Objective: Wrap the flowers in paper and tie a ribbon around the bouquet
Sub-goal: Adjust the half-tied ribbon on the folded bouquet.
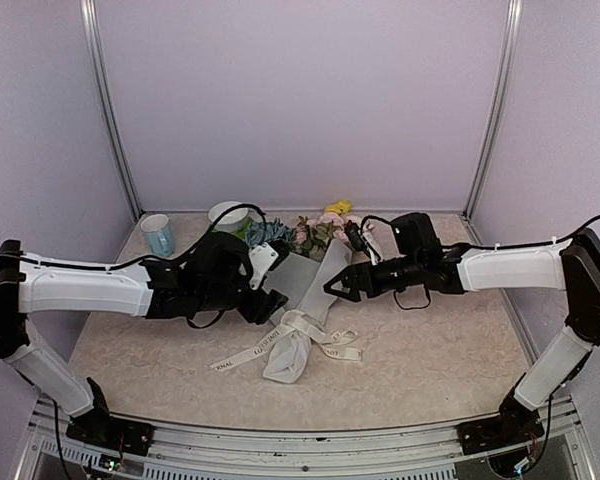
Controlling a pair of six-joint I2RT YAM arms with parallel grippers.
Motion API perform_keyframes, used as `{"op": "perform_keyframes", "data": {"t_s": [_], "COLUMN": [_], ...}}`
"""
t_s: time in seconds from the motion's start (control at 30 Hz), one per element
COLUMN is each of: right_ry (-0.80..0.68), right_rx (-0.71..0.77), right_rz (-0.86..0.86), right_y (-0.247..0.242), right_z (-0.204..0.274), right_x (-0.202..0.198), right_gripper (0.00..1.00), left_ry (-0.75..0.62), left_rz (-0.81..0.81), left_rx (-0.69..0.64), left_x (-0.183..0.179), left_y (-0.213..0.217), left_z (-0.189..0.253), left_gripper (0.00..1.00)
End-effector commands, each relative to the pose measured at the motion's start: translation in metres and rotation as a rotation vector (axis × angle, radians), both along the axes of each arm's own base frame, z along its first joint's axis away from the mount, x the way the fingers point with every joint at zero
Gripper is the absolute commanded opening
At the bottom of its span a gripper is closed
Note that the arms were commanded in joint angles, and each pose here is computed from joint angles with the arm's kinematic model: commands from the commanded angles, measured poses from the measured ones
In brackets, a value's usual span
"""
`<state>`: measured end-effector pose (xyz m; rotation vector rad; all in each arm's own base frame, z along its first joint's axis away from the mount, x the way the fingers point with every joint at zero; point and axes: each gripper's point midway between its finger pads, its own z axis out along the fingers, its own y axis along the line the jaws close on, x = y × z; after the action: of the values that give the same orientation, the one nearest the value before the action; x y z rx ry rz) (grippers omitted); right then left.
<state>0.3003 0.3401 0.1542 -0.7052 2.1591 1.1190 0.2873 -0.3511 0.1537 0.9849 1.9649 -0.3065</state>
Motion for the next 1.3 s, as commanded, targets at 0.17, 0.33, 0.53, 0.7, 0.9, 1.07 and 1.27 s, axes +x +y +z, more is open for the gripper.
{"op": "perform_keyframes", "data": {"t_s": [0.17, 0.33, 0.53, 0.7, 0.9, 1.07, 1.27], "right_ry": [0.096, 0.110, 0.132, 0.135, 0.127, 0.134, 0.149], "right_rx": [-0.145, -0.134, -0.153, -0.157, -0.153, -0.153, -0.187], "right_rz": [0.127, 0.124, 0.123, 0.128, 0.123, 0.125, 0.135], "right_y": [-0.001, -0.003, -0.008, -0.007, -0.008, -0.008, -0.009], "right_z": [-0.057, -0.063, -0.074, -0.075, -0.071, -0.073, -0.083], "right_x": [-0.023, -0.027, -0.032, -0.031, -0.031, -0.031, -0.031], "right_gripper": [0.83, 0.83, 0.83, 0.82, 0.82, 0.82, 0.81], "left_ry": [0.119, 0.115, 0.144, 0.144, 0.171, 0.224, 0.456], "left_rz": [0.064, 0.021, -0.106, -0.114, -0.082, 0.052, 0.135], "left_rx": [-0.029, 0.064, -0.018, -0.013, -0.014, -0.028, 0.086], "left_x": [-0.037, -0.029, -0.045, -0.041, -0.035, -0.033, -0.072], "left_y": [0.049, 0.043, 0.021, 0.018, 0.025, 0.046, 0.068], "left_z": [-0.075, -0.105, -0.098, -0.099, -0.099, -0.088, -0.115], "left_gripper": [0.73, 0.69, 0.53, 0.06, 0.00, 0.00, 0.00]}}
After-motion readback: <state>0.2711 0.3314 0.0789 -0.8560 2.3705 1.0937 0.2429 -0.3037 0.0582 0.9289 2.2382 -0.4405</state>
